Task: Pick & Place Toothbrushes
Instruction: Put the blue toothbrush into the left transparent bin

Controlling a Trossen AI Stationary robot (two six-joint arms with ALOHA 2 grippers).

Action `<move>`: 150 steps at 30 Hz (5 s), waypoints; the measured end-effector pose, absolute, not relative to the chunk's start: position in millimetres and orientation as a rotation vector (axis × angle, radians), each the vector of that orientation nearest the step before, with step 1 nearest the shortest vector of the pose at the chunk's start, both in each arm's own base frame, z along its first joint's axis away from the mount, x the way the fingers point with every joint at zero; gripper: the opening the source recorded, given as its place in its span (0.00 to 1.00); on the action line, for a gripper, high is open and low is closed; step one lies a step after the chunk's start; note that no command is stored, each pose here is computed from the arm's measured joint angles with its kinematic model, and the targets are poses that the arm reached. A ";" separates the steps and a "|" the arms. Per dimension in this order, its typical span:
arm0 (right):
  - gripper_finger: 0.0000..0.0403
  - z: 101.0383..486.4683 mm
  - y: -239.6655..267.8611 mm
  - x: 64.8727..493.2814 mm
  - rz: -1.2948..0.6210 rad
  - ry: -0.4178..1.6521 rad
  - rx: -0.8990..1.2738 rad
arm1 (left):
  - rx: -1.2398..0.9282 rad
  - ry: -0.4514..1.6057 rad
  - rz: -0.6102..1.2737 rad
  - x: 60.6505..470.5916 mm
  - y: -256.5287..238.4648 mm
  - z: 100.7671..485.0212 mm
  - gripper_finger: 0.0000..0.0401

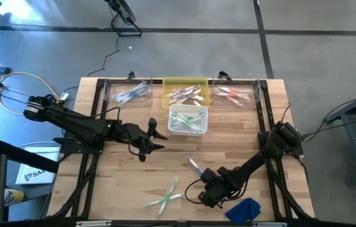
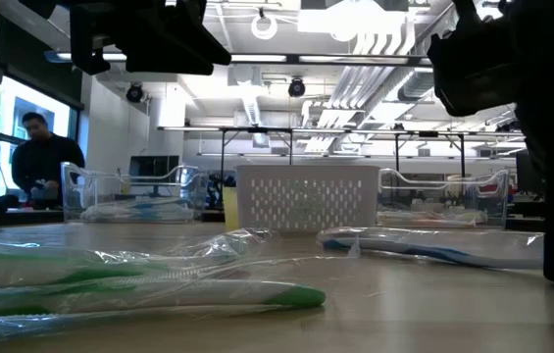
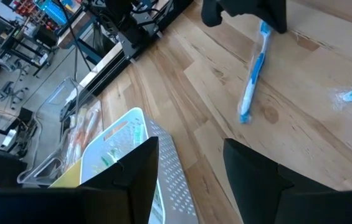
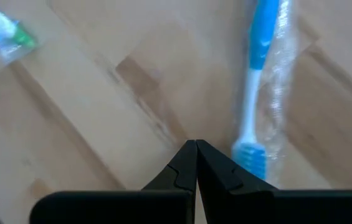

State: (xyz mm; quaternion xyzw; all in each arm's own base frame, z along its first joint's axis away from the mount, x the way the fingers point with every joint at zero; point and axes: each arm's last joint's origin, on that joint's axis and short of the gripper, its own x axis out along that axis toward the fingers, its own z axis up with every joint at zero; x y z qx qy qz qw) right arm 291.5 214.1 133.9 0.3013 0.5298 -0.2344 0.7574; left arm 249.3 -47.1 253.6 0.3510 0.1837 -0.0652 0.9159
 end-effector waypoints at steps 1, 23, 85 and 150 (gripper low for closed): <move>0.01 133.9 213.5 291.2 -0.516 1.149 0.644 | 0.722 0.378 -0.134 249.3 -47.1 253.6 0.44; 0.01 132.5 201.8 287.1 -0.601 1.064 0.413 | 0.697 0.379 -0.129 249.3 -47.1 253.5 0.44; 0.01 187.1 128.7 288.7 -0.058 1.352 0.007 | 0.639 0.415 -0.042 249.0 -44.8 252.1 0.44; 0.41 113.8 125.2 244.7 -0.101 0.924 0.190 | 0.644 0.417 -0.042 249.1 -44.7 251.8 0.44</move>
